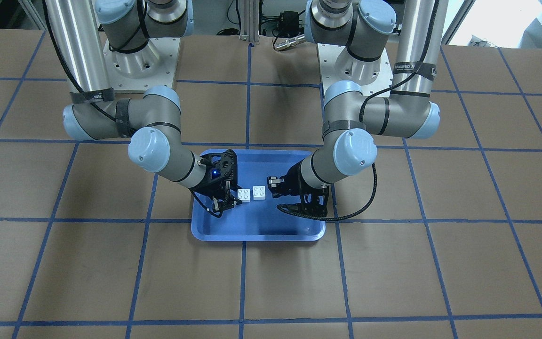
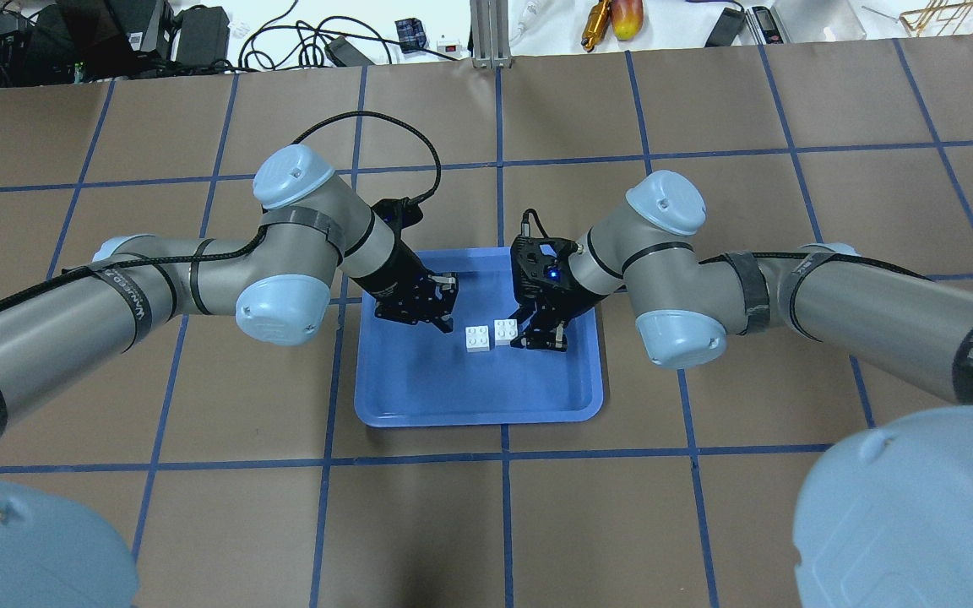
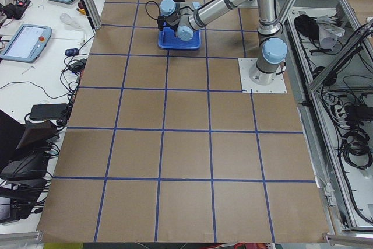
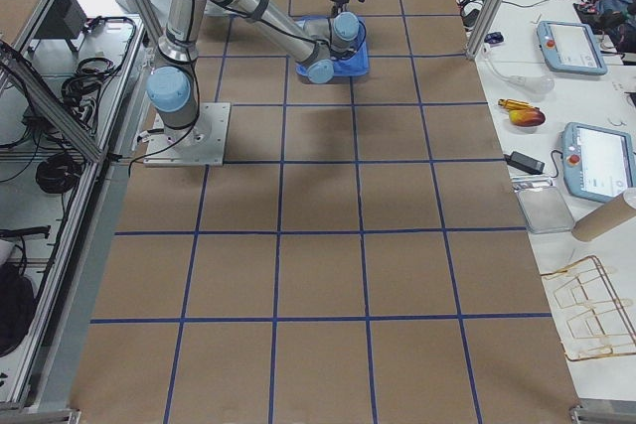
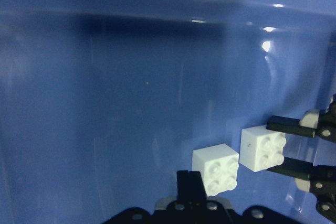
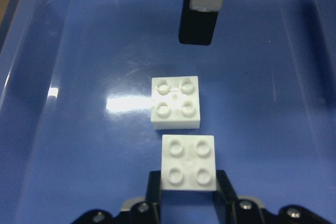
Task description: Assemble white blocks and place on blue tray
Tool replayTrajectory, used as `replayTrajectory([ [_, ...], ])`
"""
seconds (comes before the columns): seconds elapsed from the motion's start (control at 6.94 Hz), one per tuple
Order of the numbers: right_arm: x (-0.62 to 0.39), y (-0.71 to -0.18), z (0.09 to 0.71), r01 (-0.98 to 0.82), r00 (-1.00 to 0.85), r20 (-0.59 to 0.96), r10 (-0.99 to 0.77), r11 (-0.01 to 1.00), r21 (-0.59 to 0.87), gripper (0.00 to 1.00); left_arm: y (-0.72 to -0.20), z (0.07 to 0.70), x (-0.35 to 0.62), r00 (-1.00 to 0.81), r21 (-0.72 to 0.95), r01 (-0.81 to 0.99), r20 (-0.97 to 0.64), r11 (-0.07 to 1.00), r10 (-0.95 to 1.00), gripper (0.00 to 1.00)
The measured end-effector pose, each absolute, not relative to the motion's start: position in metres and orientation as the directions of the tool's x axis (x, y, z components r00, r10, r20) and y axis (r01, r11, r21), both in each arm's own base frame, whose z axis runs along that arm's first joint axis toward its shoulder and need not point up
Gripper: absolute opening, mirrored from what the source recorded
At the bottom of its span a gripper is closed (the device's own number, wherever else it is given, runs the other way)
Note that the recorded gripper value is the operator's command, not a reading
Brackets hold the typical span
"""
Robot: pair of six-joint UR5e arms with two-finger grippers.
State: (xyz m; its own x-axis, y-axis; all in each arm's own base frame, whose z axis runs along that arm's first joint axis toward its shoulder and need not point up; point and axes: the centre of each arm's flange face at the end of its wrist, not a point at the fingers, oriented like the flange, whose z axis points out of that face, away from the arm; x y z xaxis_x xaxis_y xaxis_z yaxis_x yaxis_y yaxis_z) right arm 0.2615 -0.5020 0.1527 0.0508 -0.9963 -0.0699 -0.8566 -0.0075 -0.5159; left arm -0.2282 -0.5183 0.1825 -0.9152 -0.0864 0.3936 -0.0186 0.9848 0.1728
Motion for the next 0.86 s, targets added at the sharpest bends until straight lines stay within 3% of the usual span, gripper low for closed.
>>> replayTrajectory([
  [0.58, 0.2673, -0.4981, 0.1525, -0.857, 0.058, -0.075, -0.996, -0.011, -0.515, 0.0, -0.5173, 0.1786, -0.2309, -0.916, 0.183, -0.022, 0.39, 0.983, -0.093, 0.05],
  [0.72, 0.2693, -0.4971, 0.1517, -0.857, 0.061, -0.077, -0.995, -0.013, -0.515, 0.11, -0.5174, 0.1785, -0.2312, -0.916, 0.183, -0.021, 0.39, 0.983, -0.092, 0.05],
  [0.86, 0.27, -0.4967, 0.1514, -0.857, 0.062, -0.078, -0.995, -0.013, -0.515, 0.56, -0.5174, 0.1784, -0.2314, -0.916, 0.182, -0.021, 0.39, 0.983, -0.092, 0.05],
])
